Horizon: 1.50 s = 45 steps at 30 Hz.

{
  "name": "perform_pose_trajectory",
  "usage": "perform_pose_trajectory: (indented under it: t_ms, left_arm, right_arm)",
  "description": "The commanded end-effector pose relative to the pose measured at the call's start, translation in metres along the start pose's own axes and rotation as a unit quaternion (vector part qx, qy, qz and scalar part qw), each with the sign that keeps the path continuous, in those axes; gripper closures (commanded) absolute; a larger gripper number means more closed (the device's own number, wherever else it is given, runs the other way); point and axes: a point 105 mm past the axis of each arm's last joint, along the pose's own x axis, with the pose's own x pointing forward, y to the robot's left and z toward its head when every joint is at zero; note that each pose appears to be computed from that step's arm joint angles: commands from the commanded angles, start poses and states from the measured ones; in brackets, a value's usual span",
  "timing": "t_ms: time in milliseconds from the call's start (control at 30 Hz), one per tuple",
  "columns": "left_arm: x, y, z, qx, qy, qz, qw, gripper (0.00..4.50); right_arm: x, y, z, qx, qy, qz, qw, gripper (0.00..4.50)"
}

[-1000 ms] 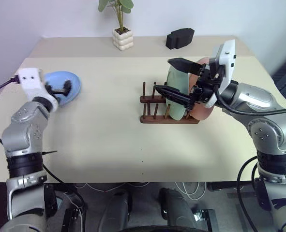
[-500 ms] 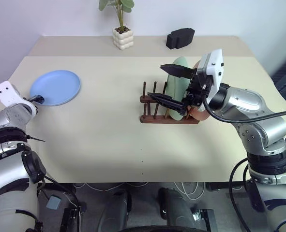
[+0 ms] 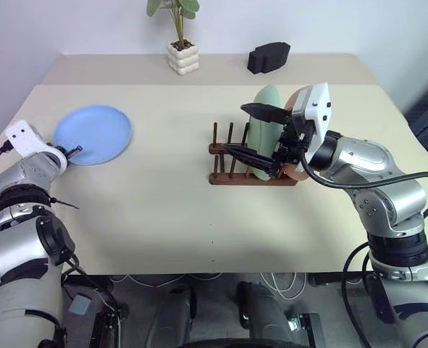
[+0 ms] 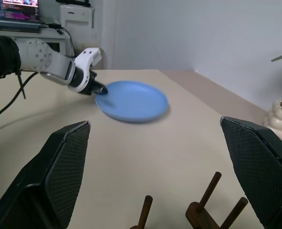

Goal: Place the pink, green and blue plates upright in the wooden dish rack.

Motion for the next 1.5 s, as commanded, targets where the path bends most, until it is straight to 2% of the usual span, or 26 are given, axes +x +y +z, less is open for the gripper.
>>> perform_pose_trajectory:
  t_ms: [33,167,300,433,567,700,833,1100,1333,1433,1500]
  left_arm:
    - [-0.003,-0.022,0.016,-0.007,-0.049,-0.055,0.997,4.46]
    - [-0.024,-0.068,0.041,0.011,-0.136,-0.160,0.978,4.46]
    - [-0.074,-0.127,0.065,0.058,-0.222,-0.246,0.942,4.46]
    - [-0.105,-0.155,0.076,0.108,-0.262,-0.258,0.924,4.46]
    - [-0.143,-0.193,0.084,0.158,-0.292,-0.282,0.900,4.46]
    - [-0.160,-0.211,0.079,0.185,-0.290,-0.301,0.889,4.46]
    - [-0.183,-0.232,0.072,0.189,-0.283,-0.326,0.882,4.46]
    - [-0.213,-0.247,0.078,0.172,-0.281,-0.372,0.868,4.46]
    - [-0.220,-0.250,0.072,0.189,-0.266,-0.392,0.860,4.46]
    - [-0.217,-0.247,0.070,0.192,-0.258,-0.389,0.863,4.50]
    - [-0.217,-0.246,0.070,0.193,-0.256,-0.389,0.864,4.50]
  right_arm:
    - [-0.002,-0.001,0.014,-0.034,-0.024,-0.005,0.999,0.00]
    - [0.000,-0.006,0.012,-0.088,-0.006,-0.016,0.996,0.00]
    - [0.007,-0.009,0.002,-0.209,0.034,-0.018,0.977,0.00]
    - [0.018,-0.011,0.006,-0.278,0.028,-0.025,0.960,0.00]
    - [0.037,-0.013,0.008,-0.373,0.039,-0.030,0.926,0.00]
    - [0.048,-0.017,0.009,-0.408,0.037,-0.044,0.911,0.00]
    - [0.063,-0.008,0.003,-0.456,0.042,-0.026,0.888,0.00]
    - [0.069,-0.011,-0.004,-0.476,0.045,-0.040,0.878,0.00]
    - [0.072,-0.017,-0.011,-0.496,0.060,-0.055,0.865,0.00]
    - [0.072,-0.020,-0.012,-0.499,0.064,-0.061,0.862,0.89]
    - [0.072,-0.021,-0.012,-0.501,0.066,-0.062,0.861,1.83]
